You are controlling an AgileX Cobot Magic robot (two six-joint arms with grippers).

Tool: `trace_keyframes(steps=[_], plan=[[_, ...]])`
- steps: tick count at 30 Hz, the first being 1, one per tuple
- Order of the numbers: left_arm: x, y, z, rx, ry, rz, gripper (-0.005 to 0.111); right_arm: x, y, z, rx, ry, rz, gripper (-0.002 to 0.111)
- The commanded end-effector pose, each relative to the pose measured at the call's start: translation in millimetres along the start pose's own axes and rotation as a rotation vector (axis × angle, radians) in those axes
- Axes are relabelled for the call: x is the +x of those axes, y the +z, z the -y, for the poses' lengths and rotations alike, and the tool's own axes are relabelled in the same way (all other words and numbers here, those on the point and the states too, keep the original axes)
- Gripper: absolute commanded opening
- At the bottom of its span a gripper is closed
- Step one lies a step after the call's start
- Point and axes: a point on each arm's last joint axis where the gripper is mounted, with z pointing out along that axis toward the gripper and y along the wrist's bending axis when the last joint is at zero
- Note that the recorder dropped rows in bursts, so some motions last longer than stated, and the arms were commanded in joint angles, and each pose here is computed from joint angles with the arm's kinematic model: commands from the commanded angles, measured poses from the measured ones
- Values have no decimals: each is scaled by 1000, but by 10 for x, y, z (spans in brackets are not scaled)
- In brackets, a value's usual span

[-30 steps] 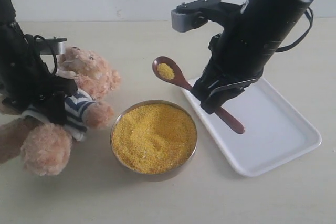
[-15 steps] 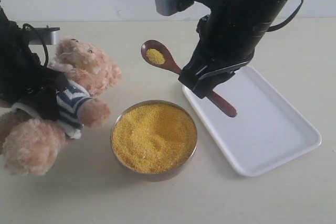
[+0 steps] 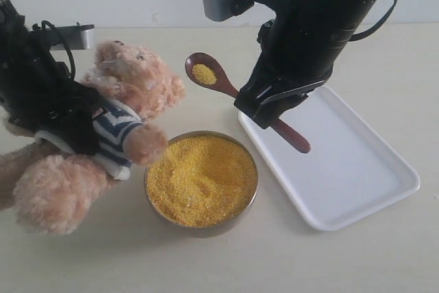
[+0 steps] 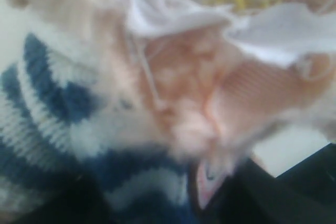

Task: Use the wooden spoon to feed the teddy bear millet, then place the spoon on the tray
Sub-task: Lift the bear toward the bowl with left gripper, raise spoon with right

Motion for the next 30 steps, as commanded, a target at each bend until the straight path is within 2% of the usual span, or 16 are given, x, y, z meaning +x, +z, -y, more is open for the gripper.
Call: trace_keyframes(steps=[1,12,19,23,30], plan=[[3,-12,118,16,38,2,4,-17,-54,-16,5,-4,18,0],[3,-13,115,16,32,2,4,-39,-79,-18,4,2,25,0],[-1,-13,132,34,23,7,4,-170,-282,-26,22,-15,79,0],[-4,-14,143,47,22,11,4,-232,-219,1,-3,-2,23,0],[-4,-14,143,47,22,11,4,-395,-152,-36,-6,-21,29,0]])
